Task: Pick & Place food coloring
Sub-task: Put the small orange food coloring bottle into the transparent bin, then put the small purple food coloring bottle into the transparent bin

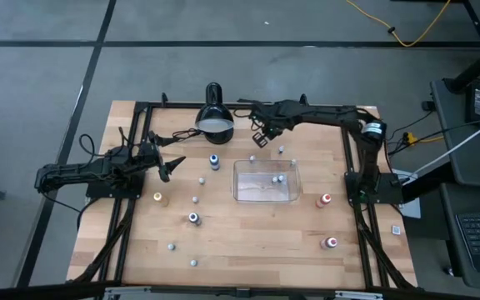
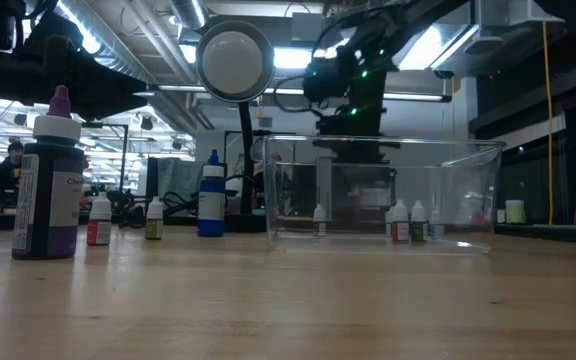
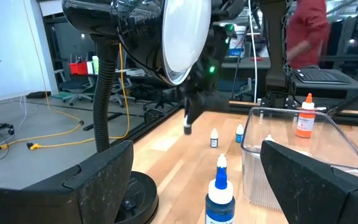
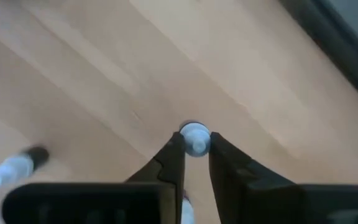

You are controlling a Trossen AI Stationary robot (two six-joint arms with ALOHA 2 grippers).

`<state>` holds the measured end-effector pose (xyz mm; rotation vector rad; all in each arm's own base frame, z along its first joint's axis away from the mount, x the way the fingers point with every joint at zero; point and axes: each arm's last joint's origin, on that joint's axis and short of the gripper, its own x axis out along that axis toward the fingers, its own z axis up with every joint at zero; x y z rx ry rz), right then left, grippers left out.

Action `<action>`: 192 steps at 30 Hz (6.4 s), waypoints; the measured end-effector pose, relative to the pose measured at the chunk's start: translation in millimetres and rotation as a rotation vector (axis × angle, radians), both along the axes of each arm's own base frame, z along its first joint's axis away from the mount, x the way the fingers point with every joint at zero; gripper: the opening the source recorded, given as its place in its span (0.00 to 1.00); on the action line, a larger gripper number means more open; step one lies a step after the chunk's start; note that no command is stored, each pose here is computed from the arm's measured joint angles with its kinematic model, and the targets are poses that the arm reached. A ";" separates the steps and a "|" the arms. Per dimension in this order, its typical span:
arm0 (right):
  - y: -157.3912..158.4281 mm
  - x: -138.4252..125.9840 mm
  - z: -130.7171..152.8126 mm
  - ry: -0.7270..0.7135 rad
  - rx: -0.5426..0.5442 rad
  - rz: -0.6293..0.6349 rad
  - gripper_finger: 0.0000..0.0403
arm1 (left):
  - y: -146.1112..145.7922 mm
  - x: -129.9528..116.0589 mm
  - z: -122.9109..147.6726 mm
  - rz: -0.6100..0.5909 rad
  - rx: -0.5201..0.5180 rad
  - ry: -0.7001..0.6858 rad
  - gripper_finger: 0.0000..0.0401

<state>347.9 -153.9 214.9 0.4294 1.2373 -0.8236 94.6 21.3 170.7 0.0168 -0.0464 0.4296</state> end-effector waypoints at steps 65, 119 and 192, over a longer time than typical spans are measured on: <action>224.2 -43.6 -3.5 -0.154 0.097 -0.265 0.13 | 0.0 0.0 0.0 -0.001 0.000 0.000 0.87; 195.5 -20.2 -42.3 -0.095 0.094 -0.482 0.35 | 0.0 0.0 0.0 0.000 0.000 0.000 0.87; 26.4 -31.3 9.5 -0.088 0.053 -0.410 0.65 | 0.0 0.0 0.0 0.000 0.000 0.000 0.87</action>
